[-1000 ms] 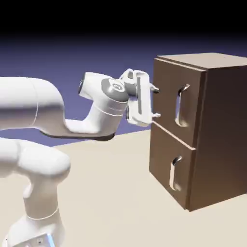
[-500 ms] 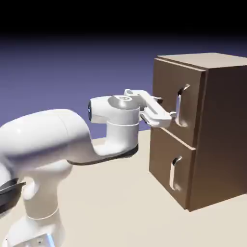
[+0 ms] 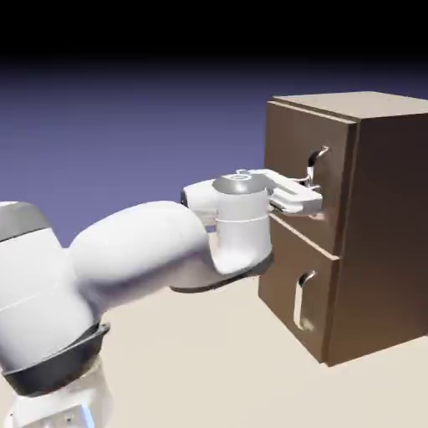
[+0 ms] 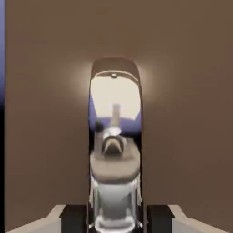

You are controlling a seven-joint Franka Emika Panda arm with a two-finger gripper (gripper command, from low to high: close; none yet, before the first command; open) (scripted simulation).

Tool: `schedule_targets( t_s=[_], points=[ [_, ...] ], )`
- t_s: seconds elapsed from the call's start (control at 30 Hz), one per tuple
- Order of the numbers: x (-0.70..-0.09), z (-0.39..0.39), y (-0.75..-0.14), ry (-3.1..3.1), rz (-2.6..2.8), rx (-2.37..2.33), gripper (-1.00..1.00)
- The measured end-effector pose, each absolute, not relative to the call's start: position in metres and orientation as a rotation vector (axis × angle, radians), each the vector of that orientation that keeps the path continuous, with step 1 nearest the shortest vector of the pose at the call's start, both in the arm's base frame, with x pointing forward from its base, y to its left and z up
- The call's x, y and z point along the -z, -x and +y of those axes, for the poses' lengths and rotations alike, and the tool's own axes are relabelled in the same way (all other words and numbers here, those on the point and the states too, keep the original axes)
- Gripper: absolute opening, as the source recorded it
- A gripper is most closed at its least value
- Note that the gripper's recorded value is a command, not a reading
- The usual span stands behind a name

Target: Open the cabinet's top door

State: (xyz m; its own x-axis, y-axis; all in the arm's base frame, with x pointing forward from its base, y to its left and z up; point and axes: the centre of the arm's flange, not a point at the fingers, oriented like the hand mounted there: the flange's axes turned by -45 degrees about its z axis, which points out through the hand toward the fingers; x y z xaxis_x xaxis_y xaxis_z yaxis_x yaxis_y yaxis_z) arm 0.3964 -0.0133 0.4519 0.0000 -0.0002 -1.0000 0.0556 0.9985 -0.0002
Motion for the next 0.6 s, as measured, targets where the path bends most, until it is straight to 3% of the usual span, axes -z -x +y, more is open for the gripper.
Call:
schedule_targets(
  t_s=[0.6],
  points=[
    [-0.452, 0.080, -0.304, -0.394, 1.535, 0.393, -1.00]
  ],
)
